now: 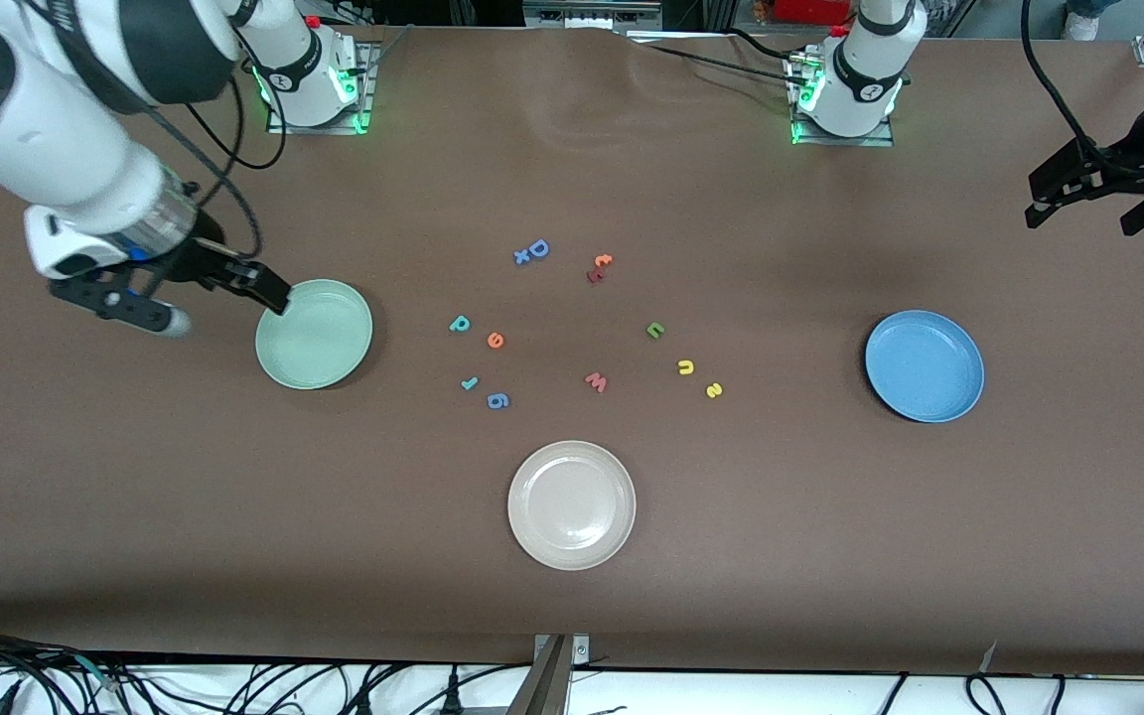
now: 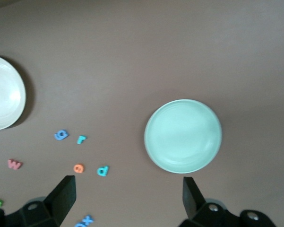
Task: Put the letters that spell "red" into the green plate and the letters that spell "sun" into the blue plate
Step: 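Reach the right gripper to the orange e while the left gripper reaches s, then place the orange e on the green plate while the left gripper lowers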
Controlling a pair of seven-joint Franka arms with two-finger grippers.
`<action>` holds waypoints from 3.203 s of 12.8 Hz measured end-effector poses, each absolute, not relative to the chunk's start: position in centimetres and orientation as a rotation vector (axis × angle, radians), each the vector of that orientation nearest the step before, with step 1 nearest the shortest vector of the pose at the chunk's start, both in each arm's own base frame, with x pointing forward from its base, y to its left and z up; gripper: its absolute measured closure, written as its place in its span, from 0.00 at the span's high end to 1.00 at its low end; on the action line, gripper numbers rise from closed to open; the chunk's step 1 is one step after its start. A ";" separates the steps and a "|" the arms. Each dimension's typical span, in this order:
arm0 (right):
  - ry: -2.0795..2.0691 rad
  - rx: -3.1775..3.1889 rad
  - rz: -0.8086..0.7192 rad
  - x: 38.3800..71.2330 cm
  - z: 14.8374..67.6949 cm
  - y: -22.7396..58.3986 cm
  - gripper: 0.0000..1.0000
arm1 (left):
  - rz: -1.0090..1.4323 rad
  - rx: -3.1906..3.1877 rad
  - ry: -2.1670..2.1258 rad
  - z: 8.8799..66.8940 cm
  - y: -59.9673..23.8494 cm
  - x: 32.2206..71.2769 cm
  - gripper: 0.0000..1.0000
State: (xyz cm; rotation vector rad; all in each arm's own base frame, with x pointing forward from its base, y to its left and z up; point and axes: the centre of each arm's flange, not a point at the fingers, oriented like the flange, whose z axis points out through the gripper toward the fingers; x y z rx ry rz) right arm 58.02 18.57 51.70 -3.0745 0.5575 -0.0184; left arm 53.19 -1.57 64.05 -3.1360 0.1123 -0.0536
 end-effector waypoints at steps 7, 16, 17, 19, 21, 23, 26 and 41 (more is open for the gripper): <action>0.784 -3.125 -0.080 55.3 41.6 33.6 1.00 | 0.110 -3.146 0.212 54.9 -5.4 53.8 1.00; 0.692 -3.252 -0.207 50.5 30.5 41.2 1.00 | 0.175 -3.138 0.412 38.8 -16.2 56.1 1.00; 0.685 -3.253 -0.201 50.6 29.2 41.3 1.00 | 0.179 -3.143 0.367 37.5 -17.5 56.1 1.00; 0.701 -3.240 -0.169 50.9 26.7 41.3 1.00 | 0.187 -3.169 0.205 35.9 -19.3 56.0 1.00; 0.732 -3.205 -0.123 51.1 24.3 41.4 0.98 | 0.168 -3.178 0.037 34.5 -21.1 56.0 1.00; 0.730 -3.195 -0.114 51.1 22.1 41.5 0.82 | 0.146 -3.183 -0.078 32.6 -22.9 55.9 1.00; 0.721 -3.188 -0.108 51.0 20.0 41.7 0.62 | 0.109 -3.198 -0.156 29.1 -25.5 55.9 1.00; 0.735 -3.165 -0.079 50.8 17.9 42.0 0.28 | -0.095 -2.926 1.184 24.3 -26.7 56.9 1.00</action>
